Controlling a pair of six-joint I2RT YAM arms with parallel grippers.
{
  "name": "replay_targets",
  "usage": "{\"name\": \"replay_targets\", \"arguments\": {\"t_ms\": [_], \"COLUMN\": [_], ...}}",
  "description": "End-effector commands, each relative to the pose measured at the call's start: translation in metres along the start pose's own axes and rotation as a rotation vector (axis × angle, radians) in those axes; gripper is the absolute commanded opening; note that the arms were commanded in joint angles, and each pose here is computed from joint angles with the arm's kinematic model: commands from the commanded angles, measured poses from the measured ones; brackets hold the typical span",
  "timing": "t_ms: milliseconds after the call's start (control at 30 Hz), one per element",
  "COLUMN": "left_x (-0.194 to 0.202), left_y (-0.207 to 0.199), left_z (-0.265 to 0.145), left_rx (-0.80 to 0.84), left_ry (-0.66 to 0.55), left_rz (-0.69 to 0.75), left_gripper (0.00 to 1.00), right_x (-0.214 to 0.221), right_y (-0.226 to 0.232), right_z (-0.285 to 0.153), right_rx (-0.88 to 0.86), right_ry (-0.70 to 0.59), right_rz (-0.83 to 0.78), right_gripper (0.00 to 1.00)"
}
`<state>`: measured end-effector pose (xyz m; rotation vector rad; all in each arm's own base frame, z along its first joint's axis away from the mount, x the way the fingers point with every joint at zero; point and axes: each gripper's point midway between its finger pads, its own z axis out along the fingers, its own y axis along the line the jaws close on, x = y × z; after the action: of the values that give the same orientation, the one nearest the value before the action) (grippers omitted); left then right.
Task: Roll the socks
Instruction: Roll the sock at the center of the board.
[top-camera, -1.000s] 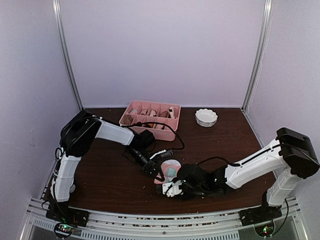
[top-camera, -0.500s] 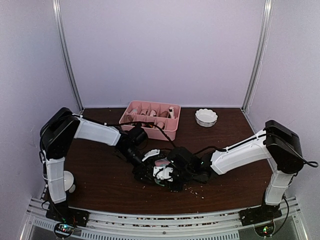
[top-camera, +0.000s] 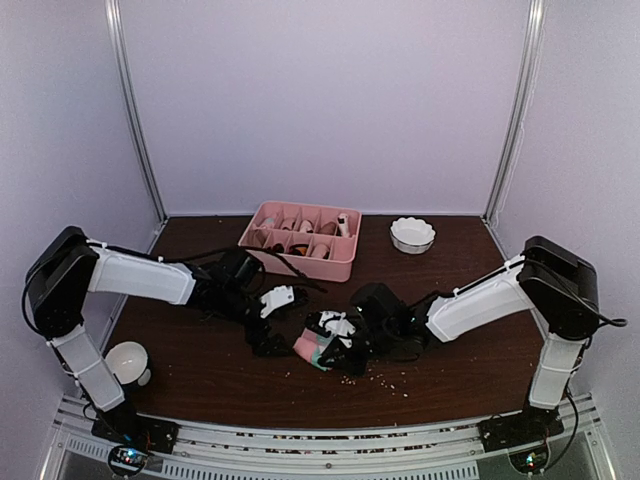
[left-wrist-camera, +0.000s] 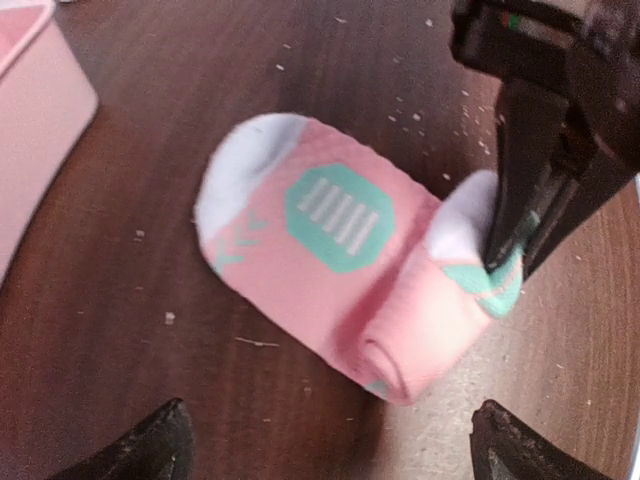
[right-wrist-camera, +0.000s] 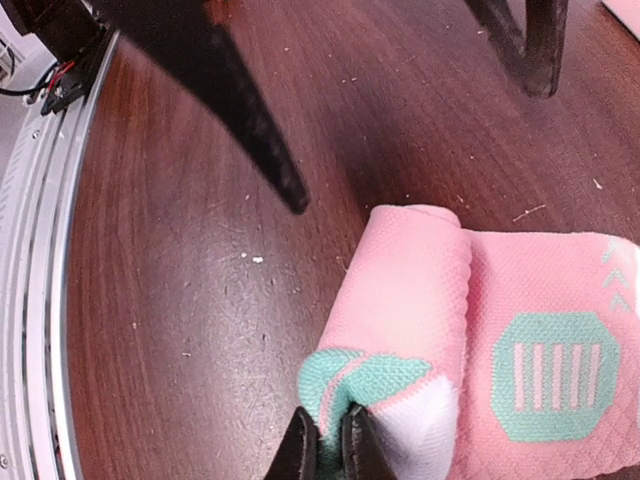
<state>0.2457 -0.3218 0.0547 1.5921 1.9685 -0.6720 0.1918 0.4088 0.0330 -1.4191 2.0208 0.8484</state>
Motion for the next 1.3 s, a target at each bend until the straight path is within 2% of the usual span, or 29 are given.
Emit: {"name": "replay_targets", "arguments": {"t_ms": [0,33,67,100,133,233,267,300,367,400,433,467,533,600,667,800,933,967,1033,1100,1133,1267], "left_x": [-0.018,-0.012,-0.001,0.0,-0.005,-0.032,-0.042,-0.047,-0.025,-0.021,-0.024,-0.026,-0.028,-0.039,-0.038,-0.028,-0.034,-0.036,-0.04,-0.045,-0.047,-0.054], "left_y": [0.057,0.067,0.065,0.063,0.065,0.062,0.059,0.065,0.092,0.078,0.058,0.05,0.031,-0.003,-0.03,-0.049,-0.048,-0.048,-0.05,-0.046,-0.043,-0.035], "left_z": [-0.024,-0.021,-0.016,-0.016,-0.021,-0.054,-0.062,-0.064,-0.045,-0.033,-0.034,-0.036,-0.037,-0.039,-0.031,-0.015,-0.001,0.001,0.009,0.018,0.023,0.035], "left_rx": [-0.194,-0.209,-0.15,-0.096,-0.105,-0.289,-0.293,-0.298,-0.345,-0.184,-0.004,0.03,-0.054,-0.039,0.001,0.077,0.066,0.063,0.054,0.029,0.018,-0.043], "left_ry": [-0.026,0.016,0.08,0.077,0.047,-0.075,-0.116,-0.12,-0.008,0.01,-0.054,-0.094,-0.084,-0.126,-0.101,-0.041,-0.002,-0.007,-0.007,-0.001,0.005,0.011], "left_rz": [-0.088,-0.127,-0.159,-0.17,-0.164,0.004,0.02,-0.019,-0.142,-0.138,-0.142,-0.116,0.071,0.232,0.379,0.495,0.561,0.581,0.618,0.629,0.627,0.638], "left_gripper": [0.98,0.98,0.98,0.98,0.98,0.98,0.98,0.98,0.98,0.98,0.98,0.98,0.98,0.98,0.98,0.98,0.98,0.93,0.76,0.51,0.46,0.52], "right_x": [0.126,0.127,0.129,0.128,0.128,0.131,0.131,0.132,0.131,0.13,0.13,0.13,0.132,0.134,0.135,0.134,0.13,0.129,0.124,0.12,0.12,0.117], "right_y": [0.014,0.012,0.011,0.011,0.01,0.007,0.007,0.007,0.007,0.005,0.004,0.002,-0.003,-0.007,-0.015,-0.026,-0.03,-0.03,-0.032,-0.033,-0.033,-0.033], "right_z": [0.005,0.005,0.005,0.005,0.005,0.005,0.005,0.005,0.005,0.005,0.004,0.004,0.002,0.001,0.001,0.0,-0.003,-0.003,-0.003,-0.003,-0.003,-0.002], "right_rx": [-0.069,-0.072,-0.074,-0.081,-0.09,-0.104,-0.114,-0.126,-0.158,-0.173,-0.186,-0.196,-0.196,-0.209,-0.207,-0.209,-0.197,-0.196,-0.194,-0.196,-0.196,-0.203], "right_ry": [0.357,0.353,0.349,0.342,0.335,0.329,0.323,0.315,0.293,0.282,0.274,0.266,0.26,0.255,0.25,0.247,0.261,0.261,0.251,0.235,0.229,0.216], "right_rz": [0.28,0.296,0.314,0.334,0.356,0.43,0.454,0.481,0.556,0.591,0.627,0.659,0.727,0.801,0.879,0.985,1.024,1.028,1.03,1.036,1.04,1.049], "right_gripper": [0.01,0.01,0.01,0.01,0.01,0.01,0.01,0.01,0.01,0.01,0.01,0.01,0.01,0.01,0.01,0.01,0.01,0.01,0.01,0.01,0.01,0.01]}}
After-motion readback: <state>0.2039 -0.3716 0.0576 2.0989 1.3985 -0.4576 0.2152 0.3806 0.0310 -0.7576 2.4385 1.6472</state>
